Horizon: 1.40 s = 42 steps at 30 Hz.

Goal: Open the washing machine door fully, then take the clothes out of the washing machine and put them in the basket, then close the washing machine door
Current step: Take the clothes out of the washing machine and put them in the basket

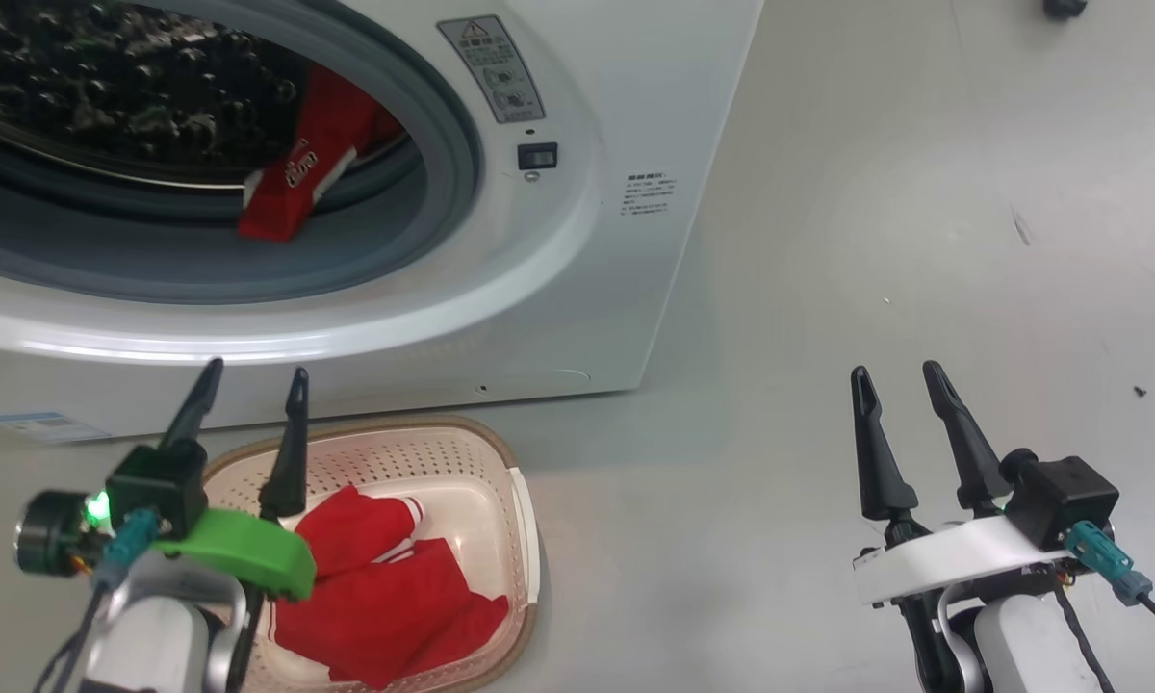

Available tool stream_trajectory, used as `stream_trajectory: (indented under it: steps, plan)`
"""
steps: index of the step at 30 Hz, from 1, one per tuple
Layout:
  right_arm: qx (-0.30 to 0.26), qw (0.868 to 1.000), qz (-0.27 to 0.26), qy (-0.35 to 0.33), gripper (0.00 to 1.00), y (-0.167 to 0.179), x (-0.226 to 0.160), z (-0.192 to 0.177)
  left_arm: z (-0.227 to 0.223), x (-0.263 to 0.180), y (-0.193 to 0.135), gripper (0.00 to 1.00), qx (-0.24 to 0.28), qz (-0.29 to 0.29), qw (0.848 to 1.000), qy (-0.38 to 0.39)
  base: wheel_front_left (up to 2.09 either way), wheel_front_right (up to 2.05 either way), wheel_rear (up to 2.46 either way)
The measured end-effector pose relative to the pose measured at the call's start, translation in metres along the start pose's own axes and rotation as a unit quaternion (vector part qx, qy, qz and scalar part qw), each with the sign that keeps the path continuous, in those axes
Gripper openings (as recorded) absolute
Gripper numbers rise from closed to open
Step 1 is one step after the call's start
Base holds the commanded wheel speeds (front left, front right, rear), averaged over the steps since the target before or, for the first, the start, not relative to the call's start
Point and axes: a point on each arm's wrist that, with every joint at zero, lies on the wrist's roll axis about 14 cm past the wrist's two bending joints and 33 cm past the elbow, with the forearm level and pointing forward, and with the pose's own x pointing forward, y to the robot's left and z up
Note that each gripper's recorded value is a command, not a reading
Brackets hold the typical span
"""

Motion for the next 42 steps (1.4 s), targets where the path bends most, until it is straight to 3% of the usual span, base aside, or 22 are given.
stream_trajectory:
  steps: [12,25,42]
  plan:
    - [-0.004,0.999,-0.026,0.018,1.0,-0.02,0.008,-0.012,-0.015,0.069,0.008,1.0,0.036,-0.033,0.997,0.062,0.0,0.0,0.0]
    - [-0.01,0.998,-0.053,0.035,1.0,-0.04,0.008,-0.022,-0.022,0.13,0.01,1.0,0.014,-0.041,0.993,0.11,0.0,0.0,0.0]
    - [-0.015,0.997,-0.064,0.045,1.0,-0.05,0.015,-0.029,-0.044,0.168,-0.004,1.0,0.033,-0.07,0.982,0.172,0.0,0.0,0.0]
